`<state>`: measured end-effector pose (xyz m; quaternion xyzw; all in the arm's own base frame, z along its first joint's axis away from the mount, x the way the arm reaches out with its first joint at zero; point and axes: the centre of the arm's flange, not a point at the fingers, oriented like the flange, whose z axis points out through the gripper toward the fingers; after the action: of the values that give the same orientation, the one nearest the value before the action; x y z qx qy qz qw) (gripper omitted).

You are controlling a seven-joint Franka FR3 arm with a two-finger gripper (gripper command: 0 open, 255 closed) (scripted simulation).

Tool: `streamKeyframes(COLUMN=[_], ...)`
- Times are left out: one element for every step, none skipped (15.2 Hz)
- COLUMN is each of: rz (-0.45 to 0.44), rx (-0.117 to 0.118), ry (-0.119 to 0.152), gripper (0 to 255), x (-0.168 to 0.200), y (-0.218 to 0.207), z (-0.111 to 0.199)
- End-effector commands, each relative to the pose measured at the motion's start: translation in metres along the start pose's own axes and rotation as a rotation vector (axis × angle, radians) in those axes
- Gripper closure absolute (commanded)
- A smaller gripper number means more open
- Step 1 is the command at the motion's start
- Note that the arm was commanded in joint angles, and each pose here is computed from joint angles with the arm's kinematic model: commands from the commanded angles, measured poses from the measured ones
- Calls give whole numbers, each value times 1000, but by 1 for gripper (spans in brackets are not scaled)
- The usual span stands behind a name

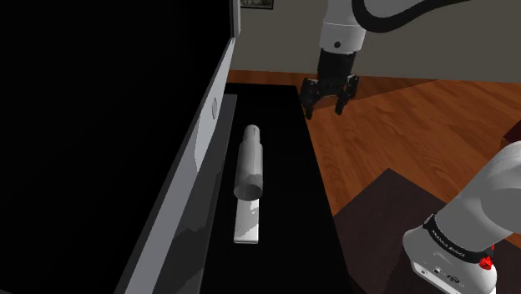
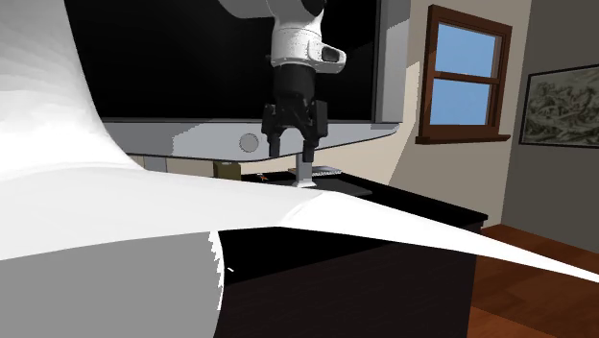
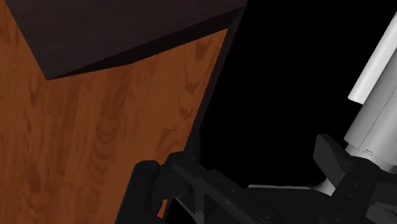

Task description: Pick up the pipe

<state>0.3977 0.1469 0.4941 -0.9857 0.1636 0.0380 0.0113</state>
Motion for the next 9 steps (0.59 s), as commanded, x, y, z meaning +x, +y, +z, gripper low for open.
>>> streamKeyframes(rz=[33,48,63,78,94,109,124,139,154], rx=[9,13,17,21,25,28,32,36,40], ry=[3,4,5,6,7,8,9,10,11], gripper=[0,0,0,0,0,0,0,0,0], x=[9,14,19,24,29,35,41,47,53], y=[-24,-34,-44,-55,-65,-75,-85,-95,-105], z=[10,15,20,25,30,35,40,45,50])
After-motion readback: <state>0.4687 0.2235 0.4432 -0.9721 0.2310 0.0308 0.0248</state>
